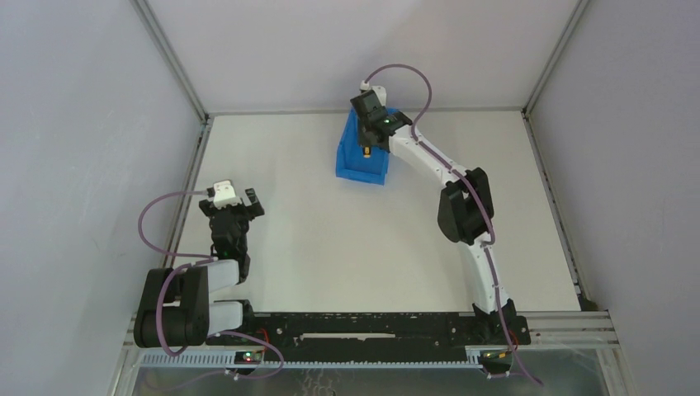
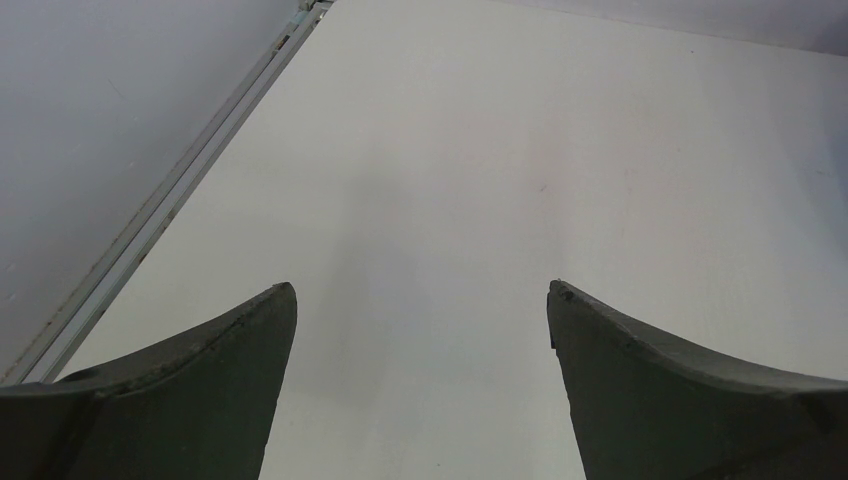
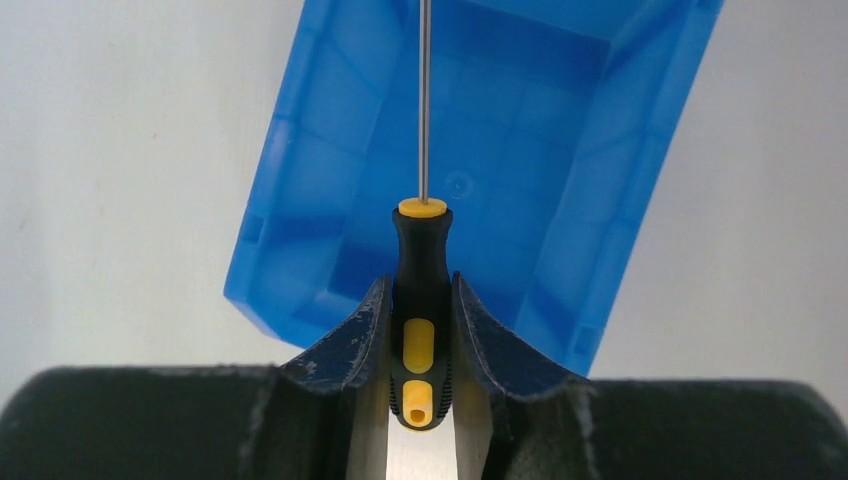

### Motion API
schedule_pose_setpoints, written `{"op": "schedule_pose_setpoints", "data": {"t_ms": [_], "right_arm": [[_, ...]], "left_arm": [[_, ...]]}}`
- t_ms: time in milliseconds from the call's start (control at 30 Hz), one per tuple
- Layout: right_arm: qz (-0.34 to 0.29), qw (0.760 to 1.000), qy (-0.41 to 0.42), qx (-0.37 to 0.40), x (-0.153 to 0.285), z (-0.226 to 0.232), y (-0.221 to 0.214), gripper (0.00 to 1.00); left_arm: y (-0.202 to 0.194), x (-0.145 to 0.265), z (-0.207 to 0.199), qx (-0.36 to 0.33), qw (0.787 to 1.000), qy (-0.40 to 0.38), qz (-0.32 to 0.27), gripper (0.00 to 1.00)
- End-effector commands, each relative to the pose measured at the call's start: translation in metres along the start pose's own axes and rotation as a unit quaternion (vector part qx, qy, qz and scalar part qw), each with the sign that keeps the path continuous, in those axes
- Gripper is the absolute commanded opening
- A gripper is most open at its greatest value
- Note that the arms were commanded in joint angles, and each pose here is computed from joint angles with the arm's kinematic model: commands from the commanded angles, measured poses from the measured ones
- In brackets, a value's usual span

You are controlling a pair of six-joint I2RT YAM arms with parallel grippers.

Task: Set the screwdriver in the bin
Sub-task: Place the screwdriver in the bin.

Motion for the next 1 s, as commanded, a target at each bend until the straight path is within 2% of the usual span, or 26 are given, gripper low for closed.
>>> {"op": "schedule_pose_setpoints", "data": {"t_ms": [0,533,633,867,967], "right_arm": [[-0.037,0.999,0.003,-0.008,-0.014,0.002,0.008,0.11],[0.021,1.000,-0.015,-0.006,-0.078,-0.014,-0.032,0.17],[0.029,0.999,-0.019,-0.006,-0.084,-0.017,-0.037,0.23],[0.023,1.000,-0.016,-0.006,-0.081,-0.016,-0.033,0.48],[0.013,1.000,-0.014,-0.005,-0.073,-0.013,-0.026,0.55]], "left_arm": [[0.017,-0.008,0.003,-0.002,0.999,0.013,-0.034,1.00],[0.017,-0.008,0.003,-0.002,0.999,0.013,-0.034,1.00],[0.017,-0.008,0.003,-0.002,0.999,0.012,-0.034,1.00],[0.017,-0.007,0.003,-0.002,0.999,0.013,-0.034,1.00],[0.017,-0.007,0.003,-0.002,0.999,0.013,-0.034,1.00]]}}
Point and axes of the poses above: each gripper's point midway between its finger pads, its own x axis back along the fingers, its own z axis along the line the jaws close on, y = z × x, the point moved 10 cm from there along x, back along the fingers, and after that the axes turned 9 degrees about -x, right-handed, at the moved point
